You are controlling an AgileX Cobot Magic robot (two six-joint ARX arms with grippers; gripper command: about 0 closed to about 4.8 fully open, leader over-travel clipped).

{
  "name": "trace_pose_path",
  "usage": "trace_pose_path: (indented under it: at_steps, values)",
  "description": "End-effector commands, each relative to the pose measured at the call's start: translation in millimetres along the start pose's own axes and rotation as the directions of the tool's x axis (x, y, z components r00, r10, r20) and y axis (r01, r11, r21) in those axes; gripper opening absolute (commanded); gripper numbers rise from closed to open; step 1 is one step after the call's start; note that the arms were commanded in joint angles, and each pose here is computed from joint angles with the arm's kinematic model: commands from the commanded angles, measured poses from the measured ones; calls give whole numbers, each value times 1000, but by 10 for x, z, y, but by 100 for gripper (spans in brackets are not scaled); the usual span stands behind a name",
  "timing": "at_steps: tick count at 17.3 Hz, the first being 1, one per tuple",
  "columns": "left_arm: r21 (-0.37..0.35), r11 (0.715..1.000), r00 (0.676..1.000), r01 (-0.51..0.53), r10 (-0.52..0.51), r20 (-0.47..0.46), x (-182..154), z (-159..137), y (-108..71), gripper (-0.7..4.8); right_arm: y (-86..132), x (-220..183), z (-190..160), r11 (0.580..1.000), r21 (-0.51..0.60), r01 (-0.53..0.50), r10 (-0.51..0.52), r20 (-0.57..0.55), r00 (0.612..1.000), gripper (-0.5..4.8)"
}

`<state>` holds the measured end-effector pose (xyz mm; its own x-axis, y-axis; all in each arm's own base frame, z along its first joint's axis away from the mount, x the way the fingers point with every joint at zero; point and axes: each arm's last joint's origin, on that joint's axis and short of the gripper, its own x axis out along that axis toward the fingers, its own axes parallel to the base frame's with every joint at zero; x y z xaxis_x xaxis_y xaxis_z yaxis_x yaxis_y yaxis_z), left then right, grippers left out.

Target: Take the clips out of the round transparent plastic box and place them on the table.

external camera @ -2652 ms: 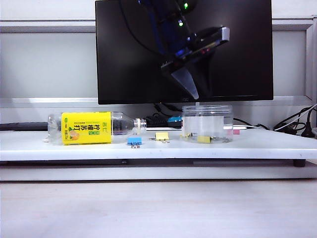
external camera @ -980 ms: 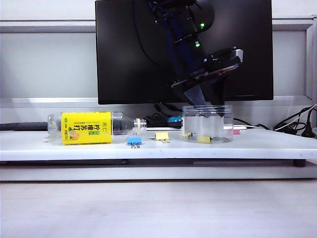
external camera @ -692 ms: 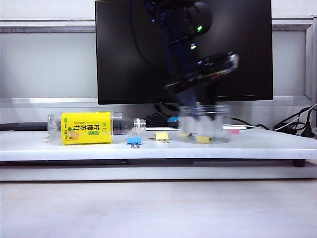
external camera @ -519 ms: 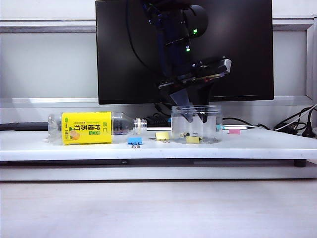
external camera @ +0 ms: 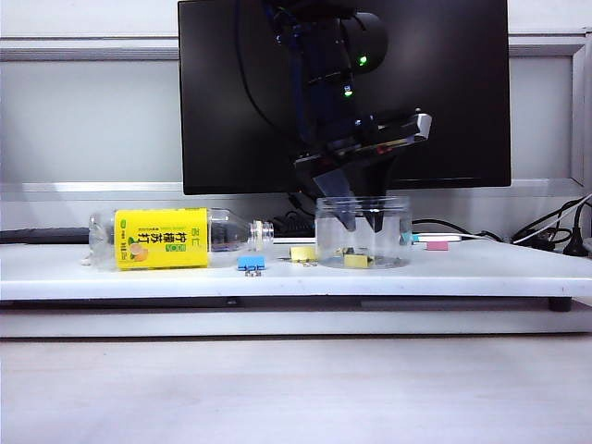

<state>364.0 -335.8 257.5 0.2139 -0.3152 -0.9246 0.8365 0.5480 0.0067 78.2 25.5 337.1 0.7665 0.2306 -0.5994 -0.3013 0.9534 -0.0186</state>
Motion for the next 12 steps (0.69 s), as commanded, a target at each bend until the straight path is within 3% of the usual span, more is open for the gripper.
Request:
trace_pose_path:
  at_steps: [1,12]
  values:
    - [4,1000,1000,0,0,6,-21,4,6,209,3,50,-28,1000,2,-3,3,-10,1000,71]
    - [20,1000,1000,3,-3,-13,74,-7,20,209,3,67,-20,1000,3,-4,4,4,1000,71]
